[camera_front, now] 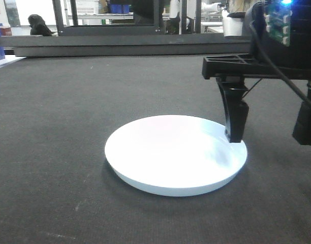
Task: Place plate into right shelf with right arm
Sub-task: 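Lower the right gripper onto the rim of the white plate, then close the right gripper on the plate rim and tilt it up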
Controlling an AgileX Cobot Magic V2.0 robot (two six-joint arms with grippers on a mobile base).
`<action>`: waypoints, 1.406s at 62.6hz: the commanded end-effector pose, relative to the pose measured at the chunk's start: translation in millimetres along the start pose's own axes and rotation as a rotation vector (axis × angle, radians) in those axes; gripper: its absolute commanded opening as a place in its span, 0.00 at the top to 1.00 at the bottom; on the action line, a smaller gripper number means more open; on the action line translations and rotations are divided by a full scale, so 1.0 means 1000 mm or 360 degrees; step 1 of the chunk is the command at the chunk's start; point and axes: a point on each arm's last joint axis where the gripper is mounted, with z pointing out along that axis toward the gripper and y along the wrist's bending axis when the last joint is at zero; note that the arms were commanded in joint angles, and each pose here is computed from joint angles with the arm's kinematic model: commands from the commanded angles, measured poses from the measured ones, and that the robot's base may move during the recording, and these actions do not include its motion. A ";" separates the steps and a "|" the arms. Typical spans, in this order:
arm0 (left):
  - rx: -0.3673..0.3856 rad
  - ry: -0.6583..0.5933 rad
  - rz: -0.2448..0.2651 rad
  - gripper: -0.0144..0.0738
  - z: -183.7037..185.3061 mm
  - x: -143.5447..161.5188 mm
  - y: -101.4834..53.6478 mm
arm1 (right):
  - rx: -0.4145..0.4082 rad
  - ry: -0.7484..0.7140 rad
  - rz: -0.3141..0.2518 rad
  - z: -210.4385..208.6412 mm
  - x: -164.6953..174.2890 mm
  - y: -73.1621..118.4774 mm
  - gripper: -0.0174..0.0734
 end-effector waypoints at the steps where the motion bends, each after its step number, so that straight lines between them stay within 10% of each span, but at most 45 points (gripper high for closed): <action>1: -0.0019 -0.0142 -0.0024 0.98 -0.001 -0.005 0.001 | -0.0096 -0.0122 0.0001 -0.021 -0.004 0.006 0.12; 25: -0.0019 -0.0142 -0.0024 0.98 -0.001 -0.005 0.001 | -0.0036 -0.0093 -0.0148 -0.009 -0.044 0.023 0.12; 88: -0.0019 -0.0142 -0.0024 0.98 -0.001 -0.005 0.001 | -0.0016 -0.0034 -0.0046 0.024 -0.056 0.011 0.22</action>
